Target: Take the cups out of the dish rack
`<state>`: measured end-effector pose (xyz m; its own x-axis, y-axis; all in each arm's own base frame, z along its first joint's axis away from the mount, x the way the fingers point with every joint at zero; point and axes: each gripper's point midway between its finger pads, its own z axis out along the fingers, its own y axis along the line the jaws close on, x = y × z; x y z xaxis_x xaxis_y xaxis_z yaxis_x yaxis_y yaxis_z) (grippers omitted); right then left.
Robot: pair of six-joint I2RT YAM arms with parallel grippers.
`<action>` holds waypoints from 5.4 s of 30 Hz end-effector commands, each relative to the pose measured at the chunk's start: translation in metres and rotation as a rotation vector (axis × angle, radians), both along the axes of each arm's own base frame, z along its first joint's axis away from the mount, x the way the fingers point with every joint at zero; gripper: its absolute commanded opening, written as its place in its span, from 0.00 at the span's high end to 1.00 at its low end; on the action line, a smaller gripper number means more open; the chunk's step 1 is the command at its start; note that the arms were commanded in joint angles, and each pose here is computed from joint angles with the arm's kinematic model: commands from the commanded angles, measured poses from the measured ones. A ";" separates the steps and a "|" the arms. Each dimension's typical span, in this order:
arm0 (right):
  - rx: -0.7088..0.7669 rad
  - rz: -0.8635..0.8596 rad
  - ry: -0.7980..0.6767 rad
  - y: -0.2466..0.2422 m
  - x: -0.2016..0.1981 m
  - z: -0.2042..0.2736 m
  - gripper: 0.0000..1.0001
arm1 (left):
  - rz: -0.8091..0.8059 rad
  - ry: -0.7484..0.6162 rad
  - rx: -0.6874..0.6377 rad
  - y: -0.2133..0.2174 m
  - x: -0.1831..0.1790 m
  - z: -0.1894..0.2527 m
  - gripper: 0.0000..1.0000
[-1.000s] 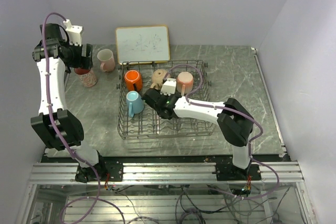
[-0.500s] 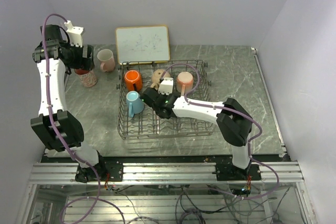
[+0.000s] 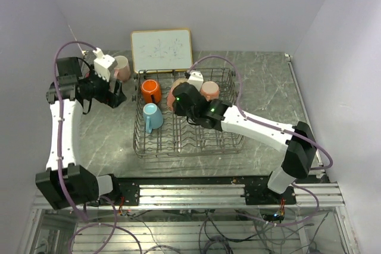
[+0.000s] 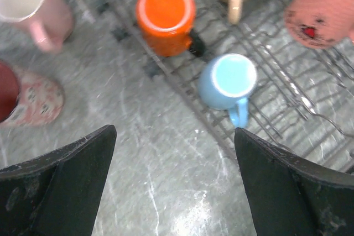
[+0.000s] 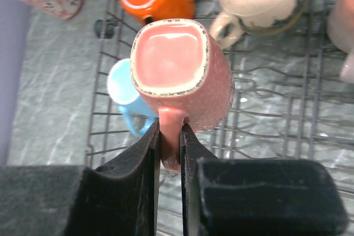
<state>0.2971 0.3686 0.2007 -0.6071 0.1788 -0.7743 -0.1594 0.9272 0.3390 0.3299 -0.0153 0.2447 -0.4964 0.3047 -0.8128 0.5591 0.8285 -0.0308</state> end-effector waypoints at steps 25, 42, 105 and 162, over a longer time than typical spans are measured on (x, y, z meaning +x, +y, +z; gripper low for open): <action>1.081 0.615 0.336 0.053 -0.076 0.169 1.00 | -0.479 -1.045 0.374 -0.095 -0.075 0.085 0.07; 1.263 0.740 0.512 0.067 -0.105 0.175 1.00 | -0.483 -1.058 0.281 -0.103 -0.093 0.117 0.39; 0.202 -0.123 0.227 -0.138 0.023 0.003 0.06 | 0.344 0.381 0.431 0.045 0.123 -0.152 0.93; -0.456 0.027 -0.052 0.103 0.001 -0.127 0.37 | 0.372 0.056 0.169 0.049 0.042 0.031 0.00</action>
